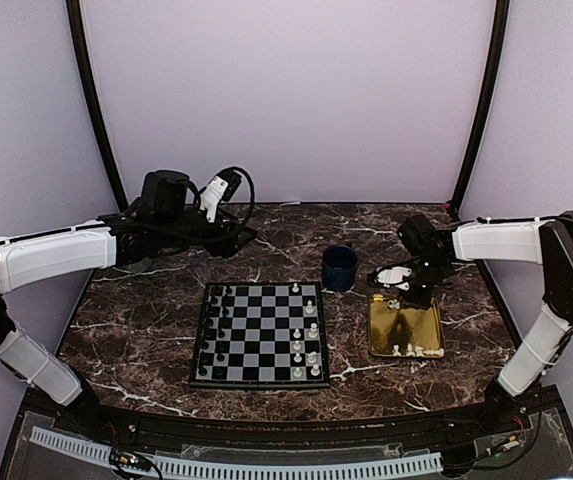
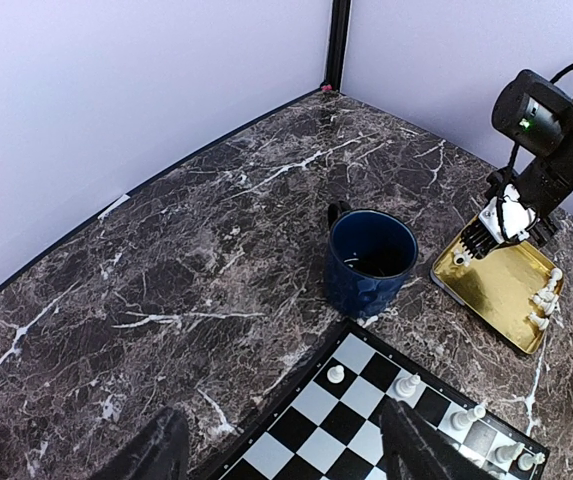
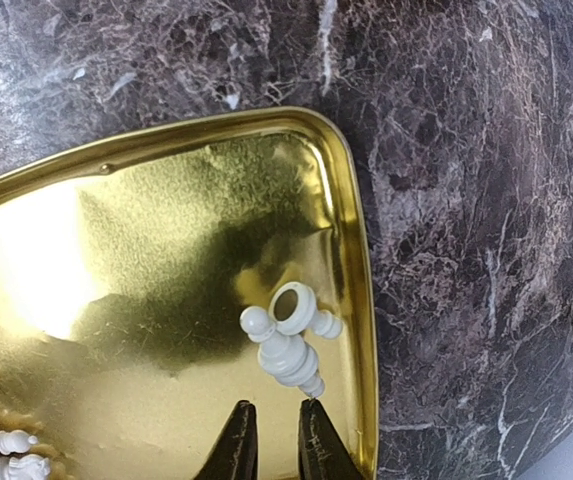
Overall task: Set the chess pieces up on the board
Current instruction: Pick up the pawn from the storage box.
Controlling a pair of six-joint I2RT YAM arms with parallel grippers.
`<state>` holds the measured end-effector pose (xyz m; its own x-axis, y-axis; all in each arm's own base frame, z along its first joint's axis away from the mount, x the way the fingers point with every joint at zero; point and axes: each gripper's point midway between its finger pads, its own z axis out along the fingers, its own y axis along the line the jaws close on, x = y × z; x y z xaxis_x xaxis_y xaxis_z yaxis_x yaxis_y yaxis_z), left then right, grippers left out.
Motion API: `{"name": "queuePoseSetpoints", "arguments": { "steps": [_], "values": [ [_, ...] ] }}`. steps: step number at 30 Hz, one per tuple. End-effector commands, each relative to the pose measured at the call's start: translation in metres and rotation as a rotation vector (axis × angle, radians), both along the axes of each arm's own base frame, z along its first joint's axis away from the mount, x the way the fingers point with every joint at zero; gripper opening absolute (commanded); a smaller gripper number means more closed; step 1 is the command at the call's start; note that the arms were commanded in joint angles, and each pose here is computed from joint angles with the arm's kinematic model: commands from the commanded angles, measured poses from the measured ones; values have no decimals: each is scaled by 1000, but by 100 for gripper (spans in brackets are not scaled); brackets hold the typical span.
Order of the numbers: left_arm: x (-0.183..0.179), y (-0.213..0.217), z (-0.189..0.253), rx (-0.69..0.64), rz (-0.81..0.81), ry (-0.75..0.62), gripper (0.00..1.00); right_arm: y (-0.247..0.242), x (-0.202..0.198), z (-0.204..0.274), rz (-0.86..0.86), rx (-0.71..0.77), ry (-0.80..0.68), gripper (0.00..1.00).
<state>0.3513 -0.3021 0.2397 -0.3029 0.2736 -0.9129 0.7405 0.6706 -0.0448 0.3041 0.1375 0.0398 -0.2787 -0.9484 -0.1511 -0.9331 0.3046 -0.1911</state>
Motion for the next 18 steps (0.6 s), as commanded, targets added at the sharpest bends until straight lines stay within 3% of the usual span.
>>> {"name": "queuePoseSetpoints", "arguments": {
  "steps": [1,18],
  "values": [
    [1,-2,11,-18,-7,-13,68,-5,4,-7,7,-20,-8,18],
    [1,-4,7,-19,-12,-1,68,-6,6,-25,14,-13,38,21]
  ]
}}
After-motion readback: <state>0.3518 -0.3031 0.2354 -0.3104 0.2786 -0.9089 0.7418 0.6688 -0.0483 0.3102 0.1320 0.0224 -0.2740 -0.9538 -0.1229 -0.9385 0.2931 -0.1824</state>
